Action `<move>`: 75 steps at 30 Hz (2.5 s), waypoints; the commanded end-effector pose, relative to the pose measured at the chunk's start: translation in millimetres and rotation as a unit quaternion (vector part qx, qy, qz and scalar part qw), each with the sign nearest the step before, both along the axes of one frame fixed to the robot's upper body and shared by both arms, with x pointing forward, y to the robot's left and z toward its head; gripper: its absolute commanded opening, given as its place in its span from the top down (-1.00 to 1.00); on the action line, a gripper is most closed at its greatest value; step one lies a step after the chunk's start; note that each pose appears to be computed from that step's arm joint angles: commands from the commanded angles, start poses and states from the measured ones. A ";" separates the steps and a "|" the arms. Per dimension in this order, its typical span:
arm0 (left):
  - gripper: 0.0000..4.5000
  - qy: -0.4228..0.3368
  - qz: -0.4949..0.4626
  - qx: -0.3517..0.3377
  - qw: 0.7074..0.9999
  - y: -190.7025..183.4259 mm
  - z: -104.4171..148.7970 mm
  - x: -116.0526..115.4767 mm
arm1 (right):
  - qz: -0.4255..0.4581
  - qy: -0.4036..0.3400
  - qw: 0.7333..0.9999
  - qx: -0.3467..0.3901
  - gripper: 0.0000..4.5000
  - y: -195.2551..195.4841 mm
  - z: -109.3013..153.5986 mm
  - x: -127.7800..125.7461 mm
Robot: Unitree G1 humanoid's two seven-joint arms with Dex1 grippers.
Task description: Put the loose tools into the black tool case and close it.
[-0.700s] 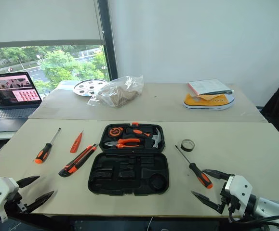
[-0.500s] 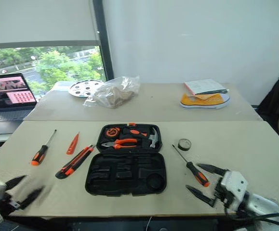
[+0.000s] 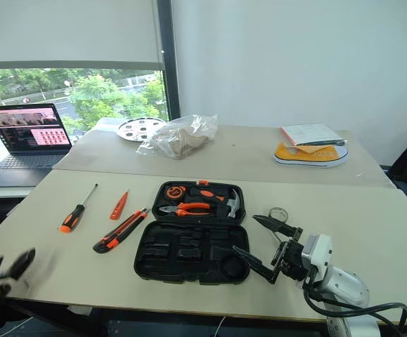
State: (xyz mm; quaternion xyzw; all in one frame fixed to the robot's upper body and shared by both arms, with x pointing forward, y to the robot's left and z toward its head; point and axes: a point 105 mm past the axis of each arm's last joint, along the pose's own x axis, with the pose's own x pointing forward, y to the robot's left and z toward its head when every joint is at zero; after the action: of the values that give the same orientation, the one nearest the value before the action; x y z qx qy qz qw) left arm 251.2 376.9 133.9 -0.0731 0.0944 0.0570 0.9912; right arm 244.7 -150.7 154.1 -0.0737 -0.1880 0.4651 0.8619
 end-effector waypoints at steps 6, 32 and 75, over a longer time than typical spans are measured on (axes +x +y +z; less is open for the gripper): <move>-0.98 0.144 -0.032 -0.009 0.989 -1.2 -5.2 66.1 | 0.022 -0.008 1.000 -0.004 -1.00 10.7 9.6 2.9; 0.61 -0.056 -0.588 0.218 0.777 -162.4 55.6 63.0 | -0.038 0.015 0.998 -0.039 -1.00 -29.5 0.3 -13.3; -0.17 -0.043 -0.645 0.403 0.648 -271.4 4.6 106.1 | -0.046 0.046 0.998 -0.020 -1.00 -18.1 -7.4 -33.1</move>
State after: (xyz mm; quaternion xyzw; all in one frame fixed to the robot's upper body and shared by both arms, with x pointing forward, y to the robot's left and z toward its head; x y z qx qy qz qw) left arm 353.2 111.4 119.2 0.4020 0.0998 -0.5808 0.7008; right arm 214.9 -173.3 135.8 -0.0787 -0.1162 0.4229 0.8952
